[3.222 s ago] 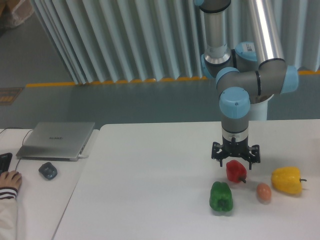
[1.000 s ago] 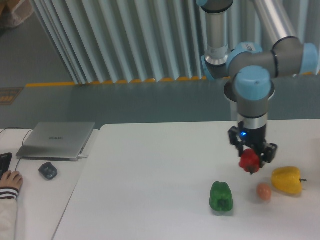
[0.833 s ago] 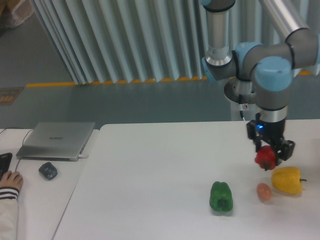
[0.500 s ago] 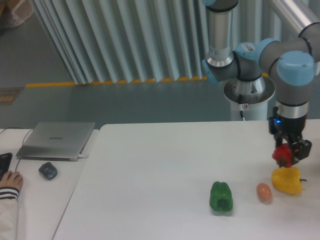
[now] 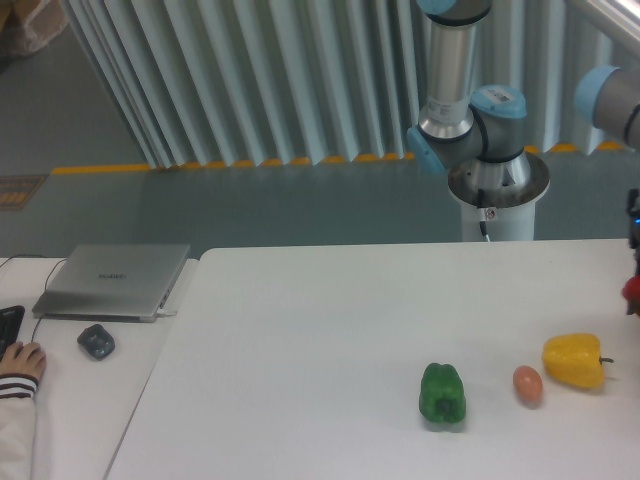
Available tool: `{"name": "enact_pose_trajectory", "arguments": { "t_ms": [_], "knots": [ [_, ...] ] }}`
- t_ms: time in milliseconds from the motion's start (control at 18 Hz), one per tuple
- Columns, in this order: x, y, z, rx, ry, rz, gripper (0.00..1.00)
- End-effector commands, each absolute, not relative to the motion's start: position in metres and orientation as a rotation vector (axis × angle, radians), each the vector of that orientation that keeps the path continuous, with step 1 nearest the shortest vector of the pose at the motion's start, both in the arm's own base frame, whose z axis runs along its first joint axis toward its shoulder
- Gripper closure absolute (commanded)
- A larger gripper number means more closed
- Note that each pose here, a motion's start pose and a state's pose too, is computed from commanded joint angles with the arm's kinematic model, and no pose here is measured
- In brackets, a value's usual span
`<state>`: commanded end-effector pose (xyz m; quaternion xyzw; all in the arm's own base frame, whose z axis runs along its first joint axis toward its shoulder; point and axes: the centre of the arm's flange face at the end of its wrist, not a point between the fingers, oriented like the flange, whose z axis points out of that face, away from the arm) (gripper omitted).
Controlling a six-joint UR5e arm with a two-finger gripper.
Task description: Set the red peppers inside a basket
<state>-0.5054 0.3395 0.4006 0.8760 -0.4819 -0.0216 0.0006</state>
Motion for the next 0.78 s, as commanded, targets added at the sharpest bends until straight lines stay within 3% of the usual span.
{"name": "enact_pose_trajectory", "arguments": {
  "t_ms": [611,667,722,778],
  "knots": [
    [-0.553,0.273,0.377,2.586,-1.75,-0.032,0.63],
    [-0.555,0.271,0.376,2.578,-1.765,-0.031,0.6],
    [-0.556,0.271,0.375,2.577,-1.771,-0.027,0.49],
    [-0.556,0.27,0.374,2.584,-1.764,-0.024,0.25]
  ]
}}
